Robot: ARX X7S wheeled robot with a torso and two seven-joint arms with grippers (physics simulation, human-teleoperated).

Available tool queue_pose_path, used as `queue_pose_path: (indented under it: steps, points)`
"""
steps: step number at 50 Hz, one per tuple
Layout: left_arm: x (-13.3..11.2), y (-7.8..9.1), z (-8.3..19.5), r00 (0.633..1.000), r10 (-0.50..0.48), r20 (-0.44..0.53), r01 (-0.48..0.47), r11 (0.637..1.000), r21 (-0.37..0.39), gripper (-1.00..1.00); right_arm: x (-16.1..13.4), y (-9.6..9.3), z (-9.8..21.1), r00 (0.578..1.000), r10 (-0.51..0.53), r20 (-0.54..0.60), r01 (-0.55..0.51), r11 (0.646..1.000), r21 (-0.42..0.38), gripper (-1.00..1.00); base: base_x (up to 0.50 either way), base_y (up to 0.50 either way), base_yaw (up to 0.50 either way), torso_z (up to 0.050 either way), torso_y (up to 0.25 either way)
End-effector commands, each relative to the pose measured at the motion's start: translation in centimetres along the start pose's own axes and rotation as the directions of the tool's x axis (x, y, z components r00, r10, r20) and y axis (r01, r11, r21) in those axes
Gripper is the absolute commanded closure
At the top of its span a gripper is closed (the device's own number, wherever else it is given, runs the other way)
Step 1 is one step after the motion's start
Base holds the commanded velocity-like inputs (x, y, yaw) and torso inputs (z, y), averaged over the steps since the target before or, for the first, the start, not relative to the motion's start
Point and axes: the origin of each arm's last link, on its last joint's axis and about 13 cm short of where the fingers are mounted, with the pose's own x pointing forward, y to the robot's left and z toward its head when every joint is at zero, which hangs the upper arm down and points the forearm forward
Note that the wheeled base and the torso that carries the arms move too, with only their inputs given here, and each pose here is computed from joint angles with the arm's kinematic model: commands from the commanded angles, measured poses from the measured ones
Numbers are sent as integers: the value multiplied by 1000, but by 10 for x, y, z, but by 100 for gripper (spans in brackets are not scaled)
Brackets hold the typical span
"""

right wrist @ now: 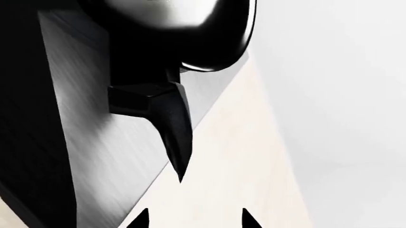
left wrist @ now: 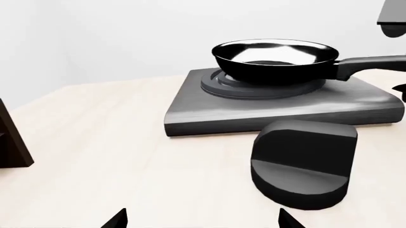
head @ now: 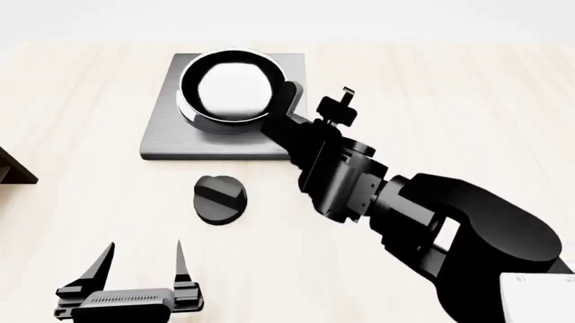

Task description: Turn on the stove and put the frying pan on it.

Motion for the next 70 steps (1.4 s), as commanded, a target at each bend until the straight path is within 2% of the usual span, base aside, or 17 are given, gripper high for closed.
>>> queue_pose_path:
  steps: [1,8,13,15,19,20,23,34,43,49,56,58,61,62,66,70]
  points:
    - [1,1,0,1000,-7,5,7,1000,-5,-100,-3,8,7,1000,19,25,-19,1000,3,-100,0,0,0,0,0]
    - [1,2,0,1000,-7,4,7,1000,-5,-100,-3,8,9,999,33,30,-34,999,13,-100,0,0,0,0,0]
    - [1,2,0,1000,-7,5,7,1000,-5,-100,-5,7,13,992,117,45,-120,990,74,-100,0,0,0,0,0]
    - [1,1,0,1000,-8,5,8,1000,-4,-100,-7,4,17,981,182,61,-188,974,124,-100,0,0,0,0,0]
    - [1,1,0,1000,-10,5,10,1000,-3,-100,-9,2,22,963,256,84,-267,949,168,-100,0,0,0,0,0]
    - [1,1,1,1000,-10,7,10,1000,-4,-100,-10,0,24,949,299,97,-313,931,189,-100,0,0,0,0,0]
    - [1,1,1,1000,-11,7,11,1000,-4,-100,-11,-2,25,933,344,109,-359,912,199,-100,0,0,0,0,0]
    - [1,1,1,1000,-13,5,13,1000,-6,-100,-10,-10,29,914,376,151,-403,886,231,-100,0,0,0,0,0]
    - [0,1,2,1000,-17,7,17,1000,-5,-100,-12,-26,37,867,435,244,-494,817,297,-100,0,0,0,0,-2]
    - [0,0,3,1000,-18,8,18,1000,-2,-100,-21,-42,35,860,421,289,-502,801,327,-100,0,0,0,0,0]
    - [0,0,3,1000,-21,7,21,1000,-2,-100,-33,-54,28,870,371,327,-470,823,320,-100,0,0,0,0,0]
    - [0,0,4,1000,-16,4,16,1000,-4,-100,-42,-55,24,873,334,354,-444,847,294,-100,0,0,0,0,0]
    - [1,1,5,1000,-14,-3,14,1000,-11,-100,-51,-57,18,872,313,375,-434,850,300,-100,0,0,0,0,0]
    - [1,1,5,1000,-15,-5,15,1000,-11,-100,-53,-59,13,886,266,379,-396,859,324,-100,0,0,0,0,0]
    - [1,1,7,1000,-13,3,13,1000,-7,-100,-65,-61,4,892,207,402,-351,876,329,-100,0,0,0,0,0]
    - [2,0,10,1000,-12,9,13,1000,-3,-100,-86,-59,-9,895,80,438,-248,907,342,-100,0,0,0,0,0]
